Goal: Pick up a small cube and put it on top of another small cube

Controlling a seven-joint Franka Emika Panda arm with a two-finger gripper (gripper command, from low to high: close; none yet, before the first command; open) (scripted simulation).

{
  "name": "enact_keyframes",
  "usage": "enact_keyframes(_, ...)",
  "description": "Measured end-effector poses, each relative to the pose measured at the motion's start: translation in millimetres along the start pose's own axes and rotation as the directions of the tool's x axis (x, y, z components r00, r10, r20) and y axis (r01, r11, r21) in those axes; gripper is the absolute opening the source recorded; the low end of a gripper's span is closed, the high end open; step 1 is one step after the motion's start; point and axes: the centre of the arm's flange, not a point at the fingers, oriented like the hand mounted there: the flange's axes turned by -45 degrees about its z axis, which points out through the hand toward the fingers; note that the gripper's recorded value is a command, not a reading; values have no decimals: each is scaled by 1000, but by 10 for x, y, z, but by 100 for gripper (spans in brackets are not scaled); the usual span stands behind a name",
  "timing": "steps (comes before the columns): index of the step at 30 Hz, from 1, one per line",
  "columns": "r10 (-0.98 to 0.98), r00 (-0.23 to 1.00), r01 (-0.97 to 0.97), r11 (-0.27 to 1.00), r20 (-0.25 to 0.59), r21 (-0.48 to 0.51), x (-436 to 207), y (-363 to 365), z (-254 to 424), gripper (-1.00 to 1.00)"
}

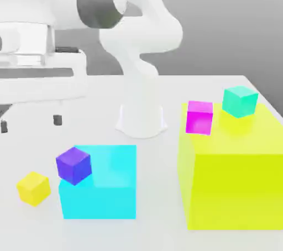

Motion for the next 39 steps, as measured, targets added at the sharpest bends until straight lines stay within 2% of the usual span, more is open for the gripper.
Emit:
enact_keyframes(13, -314, 941, 285, 936, 125, 206, -1318, -289, 1170, 0)
enact_keyframes(19, -341, 931, 307, 925, 131, 223, -1527, -405, 1763, 0)
enact_keyframes(20, -340, 932, 306, 925, 130, 224, -1544, -428, 1839, -100)
enact_keyframes(27, -340, 932, 306, 925, 128, 226, -1546, -431, 1842, -100)
enact_keyframes(33, -355, 927, 322, 919, 124, 226, -1389, -331, 1308, -100)
enact_keyframes(39, -623, 778, 572, 754, 77, 322, -896, -239, 1363, -100)
